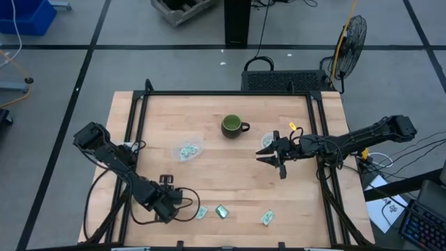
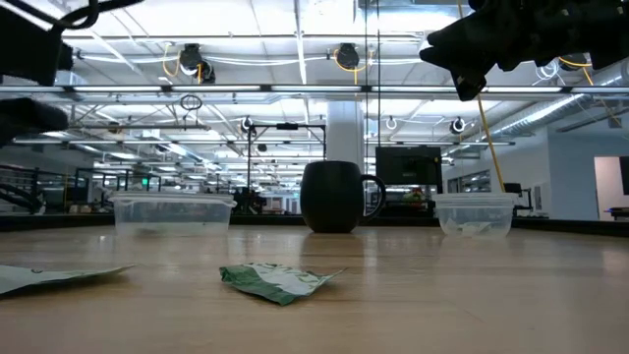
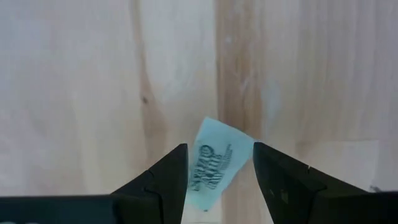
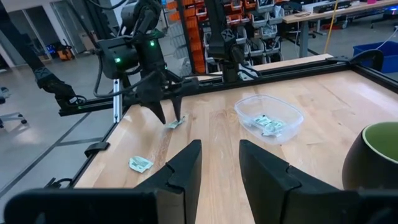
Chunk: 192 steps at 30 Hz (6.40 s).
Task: Pick and place Stevia / Truvia into bins
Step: Put the green stevia packet into the left transparent container, then put the green stevia packet into the right transparent container
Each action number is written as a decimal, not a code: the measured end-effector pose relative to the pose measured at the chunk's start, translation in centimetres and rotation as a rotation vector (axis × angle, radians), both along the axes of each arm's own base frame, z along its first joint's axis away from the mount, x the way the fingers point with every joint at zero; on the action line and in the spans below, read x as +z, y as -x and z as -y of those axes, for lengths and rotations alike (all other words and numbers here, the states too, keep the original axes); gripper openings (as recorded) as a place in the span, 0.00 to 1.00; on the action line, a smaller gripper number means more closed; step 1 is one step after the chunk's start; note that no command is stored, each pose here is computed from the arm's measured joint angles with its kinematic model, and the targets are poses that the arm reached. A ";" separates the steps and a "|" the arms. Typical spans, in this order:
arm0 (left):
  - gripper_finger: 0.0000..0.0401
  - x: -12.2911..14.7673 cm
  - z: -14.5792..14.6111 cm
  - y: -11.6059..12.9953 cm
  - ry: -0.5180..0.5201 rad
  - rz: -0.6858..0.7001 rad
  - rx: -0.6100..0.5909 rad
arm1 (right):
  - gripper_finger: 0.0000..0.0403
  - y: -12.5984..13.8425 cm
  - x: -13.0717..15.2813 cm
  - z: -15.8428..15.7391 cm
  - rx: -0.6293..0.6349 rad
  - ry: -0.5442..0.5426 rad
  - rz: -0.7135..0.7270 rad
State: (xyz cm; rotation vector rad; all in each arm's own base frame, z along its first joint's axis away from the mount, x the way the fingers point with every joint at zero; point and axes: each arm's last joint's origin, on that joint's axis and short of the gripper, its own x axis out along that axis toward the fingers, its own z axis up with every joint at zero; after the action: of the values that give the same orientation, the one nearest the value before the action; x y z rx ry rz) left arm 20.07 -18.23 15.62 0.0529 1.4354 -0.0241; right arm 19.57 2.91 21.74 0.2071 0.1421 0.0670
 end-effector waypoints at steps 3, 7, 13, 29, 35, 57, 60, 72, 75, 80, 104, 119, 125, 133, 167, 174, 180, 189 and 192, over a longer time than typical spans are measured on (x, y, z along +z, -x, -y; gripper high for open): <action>0.46 -0.7 -0.1 0.2 0.034 -0.006 0.004 | 0.25 0.0 0.0 0.0 0.000 0.000 -0.002; 0.46 -1.4 -0.6 0.8 0.012 -0.037 0.023 | 0.25 0.0 0.0 0.0 0.000 0.001 -0.004; 0.46 -1.9 -1.0 1.1 0.000 -0.042 0.021 | 0.25 0.0 -0.1 0.0 0.000 0.002 -0.013; 0.37 -2.1 -1.0 1.1 -0.004 -0.024 -0.002 | 0.25 0.0 -0.1 0.0 0.000 0.002 -0.012; 0.14 -2.1 -1.0 1.0 0.001 -0.024 0.017 | 0.25 0.0 -0.1 0.0 0.000 0.002 -0.012; 0.01 1.5 -6.6 -1.5 -0.521 -0.044 0.098 | 0.25 0.0 -0.1 0.0 0.000 0.005 -0.012; 0.03 1.7 -9.0 -2.3 -0.586 -0.071 0.172 | 0.25 0.0 -0.1 0.0 0.000 0.005 -0.011; 0.06 1.5 -14.5 -4.8 -0.517 -0.124 0.246 | 0.25 0.0 -0.1 0.0 0.003 0.026 -0.010; 0.08 1.3 -15.2 -5.6 -0.441 -0.103 0.222 | 0.25 0.0 -0.1 0.0 0.005 0.034 -0.009; 0.09 1.2 -16.2 -6.3 -0.363 -0.088 0.200 | 0.25 0.0 -0.1 0.0 0.005 0.035 -0.009; 0.38 1.2 -17.9 -7.2 -0.294 -0.036 0.187 | 0.25 0.0 -0.1 0.0 0.003 0.028 -0.010; 0.35 8.5 -17.6 -10.8 -0.243 0.145 0.299 | 0.25 -0.1 -0.3 0.0 0.017 0.119 -0.008; 0.33 11.9 -16.4 -12.1 -0.097 0.265 0.380 | 0.25 -0.5 0.4 -0.1 0.020 0.132 0.051; 0.33 12.0 -13.4 -11.9 -0.038 0.271 0.380 | 0.25 -1.6 3.8 -3.1 0.102 0.250 0.024; 0.33 12.1 -2.0 -7.6 -0.082 0.379 0.275 | 0.27 -1.7 -8.1 -13.4 0.554 -0.056 -0.764; 0.33 12.1 -2.1 -7.7 -0.067 0.384 0.326 | 0.40 -1.7 -8.1 -13.3 0.574 0.085 -0.703; 0.33 12.1 -2.1 -7.7 -0.055 0.387 0.362 | 0.47 -1.1 -8.8 -14.3 0.650 0.242 -0.669; 0.33 12.1 -2.4 -7.8 -0.071 0.397 0.367 | 0.46 -0.9 -9.8 -15.1 0.578 0.388 -0.617; 0.33 12.1 -2.5 -7.9 -0.068 0.393 0.370 | 0.46 -1.2 -10.3 -15.5 0.600 0.350 -0.605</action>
State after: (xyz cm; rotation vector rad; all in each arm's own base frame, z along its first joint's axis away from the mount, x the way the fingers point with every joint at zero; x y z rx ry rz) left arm 27.94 -15.78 27.68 -0.1457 1.0346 0.3230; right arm 20.74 18.43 11.41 -0.1786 0.8107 0.5734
